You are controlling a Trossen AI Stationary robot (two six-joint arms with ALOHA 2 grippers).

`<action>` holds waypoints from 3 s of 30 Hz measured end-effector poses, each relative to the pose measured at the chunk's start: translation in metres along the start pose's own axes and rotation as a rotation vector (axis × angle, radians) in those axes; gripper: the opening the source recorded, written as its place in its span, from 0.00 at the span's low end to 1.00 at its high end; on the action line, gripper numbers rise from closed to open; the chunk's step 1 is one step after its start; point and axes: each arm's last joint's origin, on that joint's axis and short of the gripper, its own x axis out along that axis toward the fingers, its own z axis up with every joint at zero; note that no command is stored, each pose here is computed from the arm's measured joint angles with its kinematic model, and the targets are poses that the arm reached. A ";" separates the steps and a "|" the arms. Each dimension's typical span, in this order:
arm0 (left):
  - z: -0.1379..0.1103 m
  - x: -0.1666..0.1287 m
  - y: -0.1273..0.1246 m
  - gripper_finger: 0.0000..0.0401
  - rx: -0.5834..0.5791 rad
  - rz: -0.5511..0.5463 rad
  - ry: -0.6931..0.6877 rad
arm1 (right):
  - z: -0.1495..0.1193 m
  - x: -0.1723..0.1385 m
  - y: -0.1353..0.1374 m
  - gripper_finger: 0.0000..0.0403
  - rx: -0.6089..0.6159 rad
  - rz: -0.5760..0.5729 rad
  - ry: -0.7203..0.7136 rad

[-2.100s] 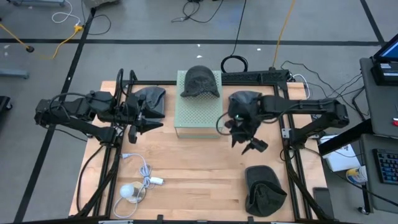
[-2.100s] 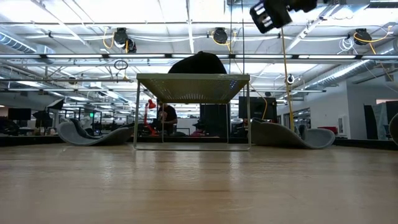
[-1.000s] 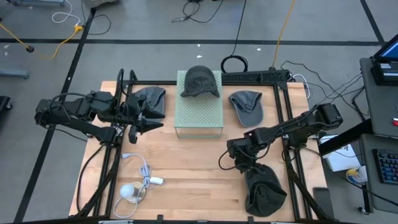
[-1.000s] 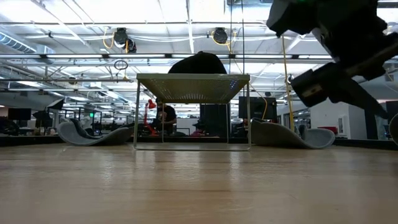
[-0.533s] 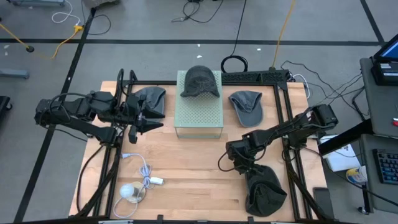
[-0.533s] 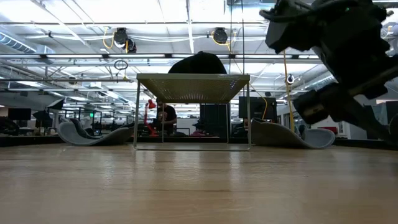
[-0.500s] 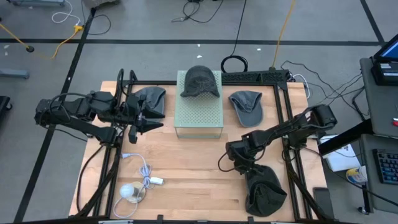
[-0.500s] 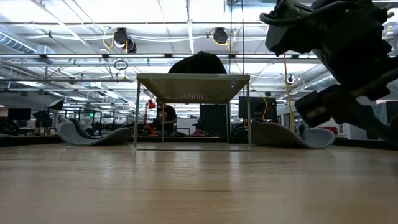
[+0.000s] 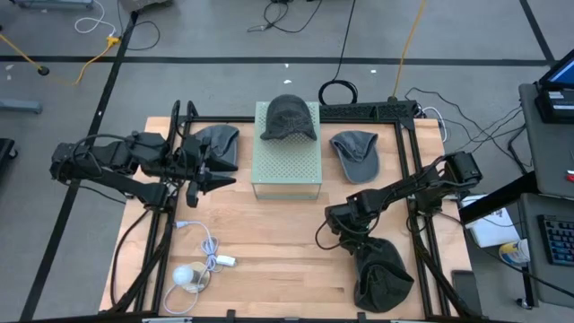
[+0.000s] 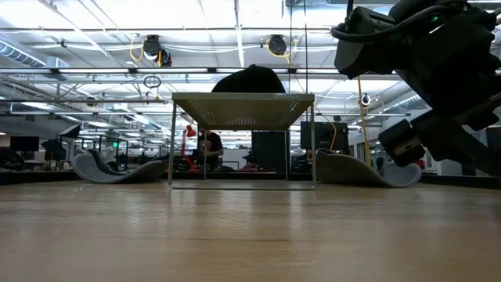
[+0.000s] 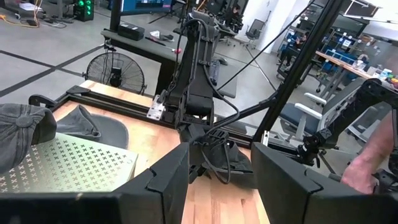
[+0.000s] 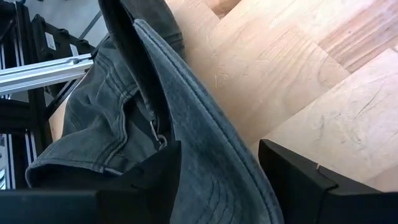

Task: Pick & Place hat
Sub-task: Stack the black cap on top of the black cap on the shelf

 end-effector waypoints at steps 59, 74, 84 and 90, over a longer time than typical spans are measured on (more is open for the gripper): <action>0.000 0.000 0.003 0.44 0.032 0.081 -0.020 | 0.005 -0.056 0.042 0.01 0.191 -0.190 -0.073; 0.001 0.000 0.004 0.44 0.028 0.126 -0.036 | 0.008 -0.102 0.079 0.01 0.362 -0.567 -0.291; 0.001 0.000 0.004 0.44 0.014 0.126 -0.037 | 0.017 -0.122 0.085 0.01 0.379 -0.803 -0.498; 0.001 0.000 0.004 0.44 0.007 0.126 -0.037 | 0.029 -0.132 0.085 0.01 0.315 -0.899 -0.649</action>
